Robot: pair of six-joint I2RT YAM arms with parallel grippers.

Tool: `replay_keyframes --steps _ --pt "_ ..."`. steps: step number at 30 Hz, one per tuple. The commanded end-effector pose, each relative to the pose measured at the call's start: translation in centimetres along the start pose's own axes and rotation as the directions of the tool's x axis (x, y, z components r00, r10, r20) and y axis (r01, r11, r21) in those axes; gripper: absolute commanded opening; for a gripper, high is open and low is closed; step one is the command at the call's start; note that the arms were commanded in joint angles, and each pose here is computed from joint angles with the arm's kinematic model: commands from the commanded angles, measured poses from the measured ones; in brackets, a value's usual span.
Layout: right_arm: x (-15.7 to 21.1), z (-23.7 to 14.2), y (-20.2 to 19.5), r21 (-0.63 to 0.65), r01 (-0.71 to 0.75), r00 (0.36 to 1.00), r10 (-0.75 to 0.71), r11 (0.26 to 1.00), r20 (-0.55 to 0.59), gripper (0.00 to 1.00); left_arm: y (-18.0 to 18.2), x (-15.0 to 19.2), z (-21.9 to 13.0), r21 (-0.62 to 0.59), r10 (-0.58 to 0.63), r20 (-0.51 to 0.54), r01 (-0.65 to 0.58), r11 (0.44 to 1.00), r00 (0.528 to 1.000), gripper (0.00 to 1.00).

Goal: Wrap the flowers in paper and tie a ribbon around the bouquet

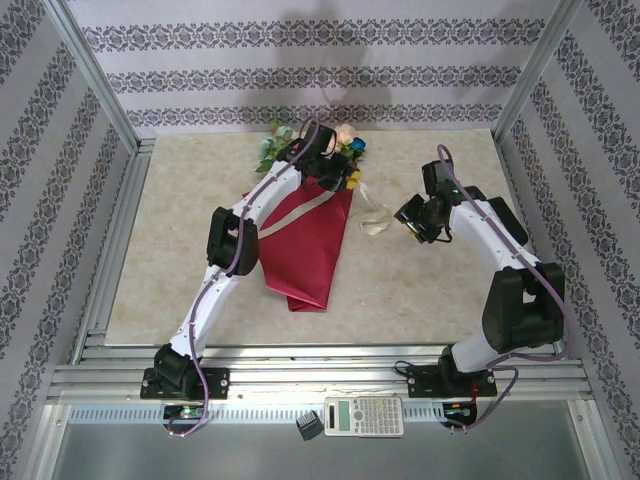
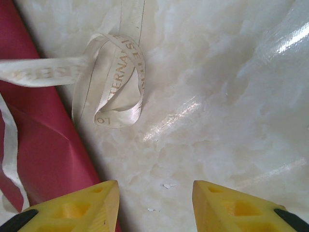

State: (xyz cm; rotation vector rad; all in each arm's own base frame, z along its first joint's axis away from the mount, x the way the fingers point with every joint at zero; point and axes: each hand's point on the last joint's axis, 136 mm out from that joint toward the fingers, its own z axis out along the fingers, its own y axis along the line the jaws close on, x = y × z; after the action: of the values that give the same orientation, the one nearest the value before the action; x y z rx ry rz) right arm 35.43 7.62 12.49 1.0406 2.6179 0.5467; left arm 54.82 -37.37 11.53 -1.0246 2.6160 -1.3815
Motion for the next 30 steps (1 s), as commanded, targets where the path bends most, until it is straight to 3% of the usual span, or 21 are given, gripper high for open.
replay_keyframes --steps 1,4,6,9,13,16,20,30 --pt "-0.9 -0.2 -0.6 -0.001 -0.016 1.0 0.016 1.0 0.001 0.46 -1.5 0.3 -2.6 0.008 0.155 0.005 -0.155 0.988 0.988 0.52" --pt "-2.5 0.2 -1.4 0.005 -0.06 0.998 0.06 0.998 -0.001 0.47 -4.2 1.2 -6.6 0.038 0.197 0.05 -0.199 0.979 0.979 0.78" --pt "-4.0 0.7 -1.6 0.017 -0.079 0.997 0.079 0.997 0.0 0.47 -4.8 1.8 -9.1 0.029 0.194 0.062 -0.196 0.98 0.979 0.9" --pt "-6.7 1.6 -1.5 0.06 -0.072 0.997 0.07 0.996 0.03 0.47 -3.2 2.7 -12.3 -0.052 0.159 0.064 -0.156 0.986 0.985 0.89" --pt "-9.5 4.2 -0.7 0.127 -0.076 0.997 0.074 0.989 0.024 0.46 3.6 3.3 -15.4 -0.219 0.01 0.079 0.008 0.976 0.997 0.82" --pt "-10.7 6.3 0.7 0.141 -0.076 0.997 0.075 0.987 0.014 0.46 7.8 2.2 -16.9 -0.146 -0.185 0.163 0.209 0.967 0.969 0.73" --pt "-10.6 9.2 2.0 0.196 -0.06 0.998 0.065 0.979 -0.02 0.46 13.3 -0.1 -18.5 -0.069 -0.39 0.256 0.419 0.906 0.885 0.66" --pt "-8.8 13.7 1.0 0.335 -0.084 0.993 0.106 0.938 -0.047 0.38 16.1 -2.2 -19.0 -0.112 -0.413 0.327 0.469 0.876 0.85 0.7"
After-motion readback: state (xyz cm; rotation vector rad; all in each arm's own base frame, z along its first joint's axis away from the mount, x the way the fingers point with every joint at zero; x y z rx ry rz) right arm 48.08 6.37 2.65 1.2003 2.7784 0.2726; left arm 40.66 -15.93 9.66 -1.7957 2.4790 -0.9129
